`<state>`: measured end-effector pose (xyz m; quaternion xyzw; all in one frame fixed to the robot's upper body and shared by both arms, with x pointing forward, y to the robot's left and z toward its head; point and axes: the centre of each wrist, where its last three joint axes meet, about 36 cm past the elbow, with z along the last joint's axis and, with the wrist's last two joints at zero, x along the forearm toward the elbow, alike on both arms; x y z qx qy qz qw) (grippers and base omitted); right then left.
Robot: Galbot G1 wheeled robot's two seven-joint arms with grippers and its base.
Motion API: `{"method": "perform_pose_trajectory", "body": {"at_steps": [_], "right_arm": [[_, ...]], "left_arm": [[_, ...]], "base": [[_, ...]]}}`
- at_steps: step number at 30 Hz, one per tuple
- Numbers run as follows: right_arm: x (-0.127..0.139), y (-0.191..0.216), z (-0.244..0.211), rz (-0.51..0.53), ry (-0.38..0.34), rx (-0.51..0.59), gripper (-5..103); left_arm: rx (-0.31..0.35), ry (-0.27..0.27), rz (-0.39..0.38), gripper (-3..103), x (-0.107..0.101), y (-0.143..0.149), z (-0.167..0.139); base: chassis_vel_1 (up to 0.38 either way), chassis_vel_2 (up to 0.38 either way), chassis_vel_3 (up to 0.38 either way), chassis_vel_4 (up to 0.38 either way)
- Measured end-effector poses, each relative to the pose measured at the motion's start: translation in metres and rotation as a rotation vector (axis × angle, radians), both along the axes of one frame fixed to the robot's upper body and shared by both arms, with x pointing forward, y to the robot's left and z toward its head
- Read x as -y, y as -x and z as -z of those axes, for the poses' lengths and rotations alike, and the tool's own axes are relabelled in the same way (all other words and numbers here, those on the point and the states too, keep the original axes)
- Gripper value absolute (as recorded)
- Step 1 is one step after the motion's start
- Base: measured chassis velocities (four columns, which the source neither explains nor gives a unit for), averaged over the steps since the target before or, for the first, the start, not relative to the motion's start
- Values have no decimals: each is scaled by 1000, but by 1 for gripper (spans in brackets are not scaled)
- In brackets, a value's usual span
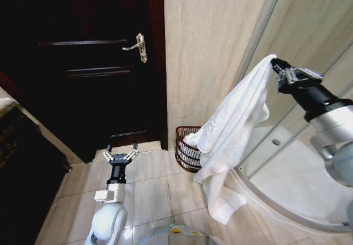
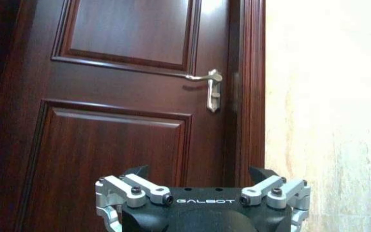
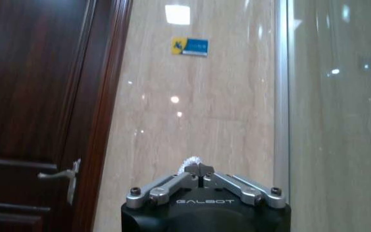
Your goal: Discard the used towel into the hamper.
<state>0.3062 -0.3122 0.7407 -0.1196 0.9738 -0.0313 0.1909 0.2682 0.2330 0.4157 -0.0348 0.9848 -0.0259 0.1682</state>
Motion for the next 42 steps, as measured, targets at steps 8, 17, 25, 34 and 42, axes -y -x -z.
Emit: {"method": "perform_pose_trajectory", "body": {"at_steps": [8,17,25,34,42], "right_arm": [[10,-7,-28,-3,-10,59,0],[15,-12,-52,-14,-9,90,0],[12,-12,-55,-30,-9,88,0],[14,-18,-55,-34,-15,77,0],[18,-26,-55,-59,-15,58,0]], "left_arm": [[0,-4,-11,100,-3,-1,-4],[-4,-4,8,100,1,-1,-5],[-10,-2,19,100,6,-1,-1],[-9,-7,18,100,6,0,1],[-9,-5,24,100,11,1,2]], "base": [[0,0,0,0],[0,0,0,0],[0,0,0,0],[0,0,0,0],[0,0,0,0]]}}
